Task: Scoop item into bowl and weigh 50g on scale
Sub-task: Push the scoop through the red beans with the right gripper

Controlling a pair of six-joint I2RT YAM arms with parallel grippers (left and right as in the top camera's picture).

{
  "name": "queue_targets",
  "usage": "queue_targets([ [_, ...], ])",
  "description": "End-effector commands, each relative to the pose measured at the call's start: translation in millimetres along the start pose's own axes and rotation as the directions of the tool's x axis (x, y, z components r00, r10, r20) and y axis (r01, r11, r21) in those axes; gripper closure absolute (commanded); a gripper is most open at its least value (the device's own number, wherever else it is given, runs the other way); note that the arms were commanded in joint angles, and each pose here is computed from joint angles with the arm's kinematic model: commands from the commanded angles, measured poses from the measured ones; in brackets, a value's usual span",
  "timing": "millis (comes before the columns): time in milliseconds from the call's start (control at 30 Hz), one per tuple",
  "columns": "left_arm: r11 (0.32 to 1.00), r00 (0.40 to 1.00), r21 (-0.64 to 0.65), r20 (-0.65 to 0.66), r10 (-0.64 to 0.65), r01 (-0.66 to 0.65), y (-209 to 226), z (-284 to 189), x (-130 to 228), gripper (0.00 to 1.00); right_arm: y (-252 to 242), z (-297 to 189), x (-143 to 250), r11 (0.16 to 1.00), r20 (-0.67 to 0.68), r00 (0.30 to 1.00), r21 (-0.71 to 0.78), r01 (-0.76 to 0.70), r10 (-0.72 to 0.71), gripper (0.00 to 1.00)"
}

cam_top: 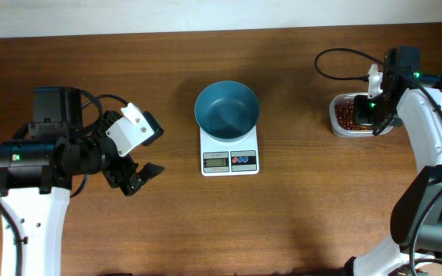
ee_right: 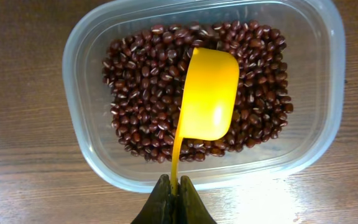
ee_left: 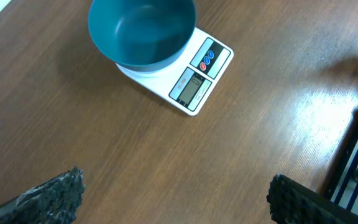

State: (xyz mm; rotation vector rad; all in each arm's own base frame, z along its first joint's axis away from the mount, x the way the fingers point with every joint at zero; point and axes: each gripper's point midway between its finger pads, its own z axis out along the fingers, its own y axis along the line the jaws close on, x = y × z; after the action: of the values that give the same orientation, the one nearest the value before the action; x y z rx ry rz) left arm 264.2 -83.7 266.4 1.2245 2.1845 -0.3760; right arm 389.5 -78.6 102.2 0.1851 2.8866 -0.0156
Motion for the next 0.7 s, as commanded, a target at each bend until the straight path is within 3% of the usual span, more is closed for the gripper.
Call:
queue_targets([
  [0,1.0,1.0,0.002,0.018,0.012,-0.012,-1,-3,-3,0.01,13,8,9,0.997,-0.038,0.999,-0.079,-0.014,0.011,0.96],
  [200,1.0,1.0,0.002,0.018,0.012,-0.012,-1,-3,-3,0.01,7,8,9,0.995,-0.037,0.998,-0.081,-0.053,0.05,0.96],
  [433,1.0,1.0,0.002,0.018,0.012,-0.012,-1,-3,-3,0.01,-14,8,6,0.967,-0.014,0.986,-0.195,-0.166,0.166,0.96],
  [667,1.0,1.0,0.002,0.018,0.012,-0.012,-1,-3,-3,0.01,-16,18,15,0.963,-0.031,0.983,-0.198,-0.184,0.181,0.96],
])
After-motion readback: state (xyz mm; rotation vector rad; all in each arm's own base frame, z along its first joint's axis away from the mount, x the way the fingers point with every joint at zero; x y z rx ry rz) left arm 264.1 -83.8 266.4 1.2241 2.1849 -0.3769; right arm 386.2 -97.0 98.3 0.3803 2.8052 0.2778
